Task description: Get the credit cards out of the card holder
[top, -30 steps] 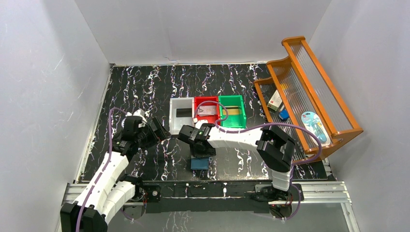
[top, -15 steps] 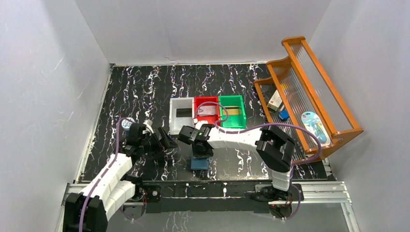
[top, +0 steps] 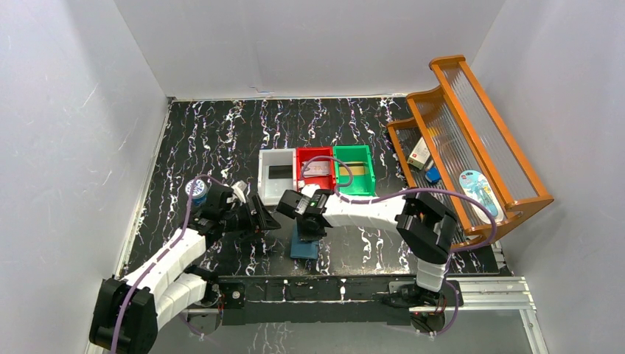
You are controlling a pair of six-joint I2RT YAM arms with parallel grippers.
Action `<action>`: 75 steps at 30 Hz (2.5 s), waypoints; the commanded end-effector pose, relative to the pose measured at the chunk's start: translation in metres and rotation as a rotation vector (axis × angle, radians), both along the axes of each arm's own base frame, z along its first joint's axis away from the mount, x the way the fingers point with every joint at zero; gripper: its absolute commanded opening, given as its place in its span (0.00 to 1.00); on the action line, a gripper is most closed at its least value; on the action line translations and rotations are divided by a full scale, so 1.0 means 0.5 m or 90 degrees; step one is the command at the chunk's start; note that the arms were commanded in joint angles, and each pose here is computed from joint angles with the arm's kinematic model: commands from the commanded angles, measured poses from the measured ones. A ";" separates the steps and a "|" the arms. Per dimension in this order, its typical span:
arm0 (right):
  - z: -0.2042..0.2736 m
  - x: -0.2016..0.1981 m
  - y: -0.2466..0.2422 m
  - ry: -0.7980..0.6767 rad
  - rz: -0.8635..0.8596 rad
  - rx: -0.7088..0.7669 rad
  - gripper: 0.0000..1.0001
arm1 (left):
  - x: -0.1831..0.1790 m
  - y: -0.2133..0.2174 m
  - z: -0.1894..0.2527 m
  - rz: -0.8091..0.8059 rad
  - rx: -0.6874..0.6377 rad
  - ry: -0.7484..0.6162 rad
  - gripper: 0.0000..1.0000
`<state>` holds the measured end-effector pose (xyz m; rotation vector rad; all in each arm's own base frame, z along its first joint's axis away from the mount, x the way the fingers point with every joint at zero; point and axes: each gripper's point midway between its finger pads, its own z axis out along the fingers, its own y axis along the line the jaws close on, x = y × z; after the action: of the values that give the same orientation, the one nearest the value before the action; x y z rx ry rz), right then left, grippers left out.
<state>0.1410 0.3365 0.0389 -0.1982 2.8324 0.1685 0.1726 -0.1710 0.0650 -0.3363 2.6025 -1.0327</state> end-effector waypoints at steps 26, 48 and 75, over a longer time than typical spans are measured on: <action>0.076 0.021 0.016 -0.094 0.021 0.214 0.18 | -0.032 -0.119 -0.022 -0.175 0.050 0.019 0.63; 0.032 0.015 -0.065 -0.029 -0.018 0.072 0.37 | -0.049 -0.111 -0.030 -0.207 0.070 0.032 0.71; 0.053 0.030 -0.059 -0.037 0.005 0.127 0.00 | 0.009 -0.079 0.037 -0.112 0.118 -0.067 0.72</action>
<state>0.1430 0.3014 0.0328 -0.1634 2.8385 0.3646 0.1613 -0.2148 0.0604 0.0381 2.7344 -0.8802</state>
